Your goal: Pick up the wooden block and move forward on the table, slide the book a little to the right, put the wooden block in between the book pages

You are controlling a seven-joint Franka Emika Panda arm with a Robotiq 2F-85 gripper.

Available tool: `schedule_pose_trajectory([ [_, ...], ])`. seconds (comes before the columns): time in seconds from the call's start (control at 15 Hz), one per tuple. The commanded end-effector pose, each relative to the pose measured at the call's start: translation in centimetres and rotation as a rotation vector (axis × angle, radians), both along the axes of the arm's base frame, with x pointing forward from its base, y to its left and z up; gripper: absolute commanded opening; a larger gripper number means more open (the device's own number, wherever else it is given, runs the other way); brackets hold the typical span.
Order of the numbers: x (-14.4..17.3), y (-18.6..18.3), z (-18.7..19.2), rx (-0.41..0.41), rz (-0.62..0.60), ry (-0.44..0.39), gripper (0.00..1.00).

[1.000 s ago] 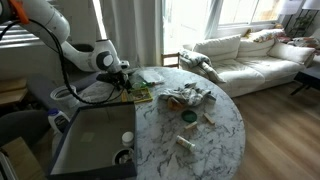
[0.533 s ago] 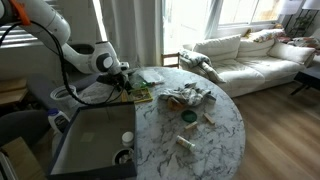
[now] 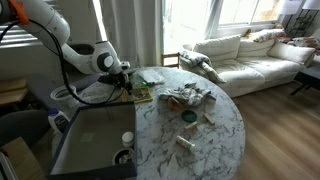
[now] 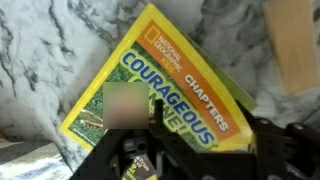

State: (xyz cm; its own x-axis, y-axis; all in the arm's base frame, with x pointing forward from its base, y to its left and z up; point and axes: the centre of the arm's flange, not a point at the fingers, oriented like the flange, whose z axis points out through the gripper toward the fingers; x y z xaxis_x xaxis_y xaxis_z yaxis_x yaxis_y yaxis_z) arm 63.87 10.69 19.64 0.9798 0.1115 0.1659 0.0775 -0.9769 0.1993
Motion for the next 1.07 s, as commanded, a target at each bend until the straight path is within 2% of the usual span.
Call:
schedule_pose_trajectory([
  [0.0, -0.5, -0.3, 0.0, -0.034, -0.007, -0.024, 0.45],
  [0.07, -0.5, -0.3, 0.1, -0.039, -0.005, -0.025, 0.43],
  [0.2, -0.6, -0.5, 0.5, -0.053, -0.015, -0.026, 0.29],
  [0.4, -0.8, -1.5, 2.3, -0.097, -0.033, -0.047, 0.02],
  [0.73, -1.2, -4.2, 4.6, -0.173, -0.108, -0.075, 0.0],
  [1.0, -2.3, -6.0, 5.0, -0.177, -0.212, -0.042, 0.0],
])
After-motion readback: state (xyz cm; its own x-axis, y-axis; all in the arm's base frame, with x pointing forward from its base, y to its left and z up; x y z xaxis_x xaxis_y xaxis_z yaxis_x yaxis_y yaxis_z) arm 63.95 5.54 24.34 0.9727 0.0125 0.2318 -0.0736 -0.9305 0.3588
